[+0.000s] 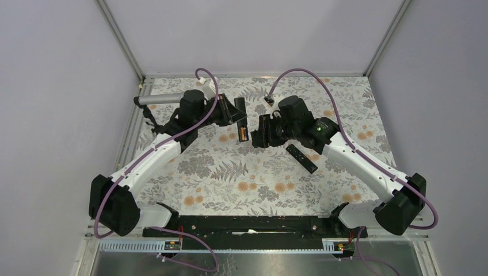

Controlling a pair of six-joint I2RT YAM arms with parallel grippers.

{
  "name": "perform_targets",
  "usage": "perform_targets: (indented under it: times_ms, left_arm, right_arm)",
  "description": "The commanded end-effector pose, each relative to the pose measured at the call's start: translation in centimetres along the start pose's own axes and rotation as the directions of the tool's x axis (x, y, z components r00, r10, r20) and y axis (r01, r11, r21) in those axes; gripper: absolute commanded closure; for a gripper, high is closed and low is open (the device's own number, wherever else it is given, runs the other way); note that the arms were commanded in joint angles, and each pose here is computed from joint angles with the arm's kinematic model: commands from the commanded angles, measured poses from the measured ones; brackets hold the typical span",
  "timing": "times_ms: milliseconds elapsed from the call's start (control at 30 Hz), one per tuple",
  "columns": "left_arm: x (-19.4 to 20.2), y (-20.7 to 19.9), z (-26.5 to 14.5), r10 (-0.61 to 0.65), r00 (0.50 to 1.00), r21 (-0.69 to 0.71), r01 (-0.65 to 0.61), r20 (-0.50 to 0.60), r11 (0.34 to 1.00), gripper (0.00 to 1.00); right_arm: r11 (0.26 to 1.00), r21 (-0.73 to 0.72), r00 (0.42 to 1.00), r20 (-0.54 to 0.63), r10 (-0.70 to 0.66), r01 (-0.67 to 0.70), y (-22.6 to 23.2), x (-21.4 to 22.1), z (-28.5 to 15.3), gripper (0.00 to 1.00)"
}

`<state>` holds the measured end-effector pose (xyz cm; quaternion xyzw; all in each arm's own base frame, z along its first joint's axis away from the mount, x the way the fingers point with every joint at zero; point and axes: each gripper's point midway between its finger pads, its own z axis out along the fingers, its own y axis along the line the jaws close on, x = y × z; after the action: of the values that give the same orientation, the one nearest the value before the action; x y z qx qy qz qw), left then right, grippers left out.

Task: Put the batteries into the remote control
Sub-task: Load the battery cover into the remote control.

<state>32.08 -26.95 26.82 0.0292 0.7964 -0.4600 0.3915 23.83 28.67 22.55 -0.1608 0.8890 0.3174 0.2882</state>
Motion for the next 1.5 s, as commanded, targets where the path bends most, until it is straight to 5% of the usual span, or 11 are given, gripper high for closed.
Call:
perform_targets:
  times_ms: [0,1467]
  left_arm:
    - [-1.5,-2.2,0.4,0.095,0.992,0.073,-0.102,0.083,0.992,1.00]
    - [-1.0,-5.7,0.5,0.034,0.993,0.107,-0.046,0.117,0.993,1.00]
  right_arm:
    - [0.995,-0.099,0.999,0.041,0.029,-0.025,2.6,-1.9,-1.1,0.60]
    - [0.998,0.005,0.998,0.025,0.063,-0.063,0.8,-2.6,1.8,0.60]
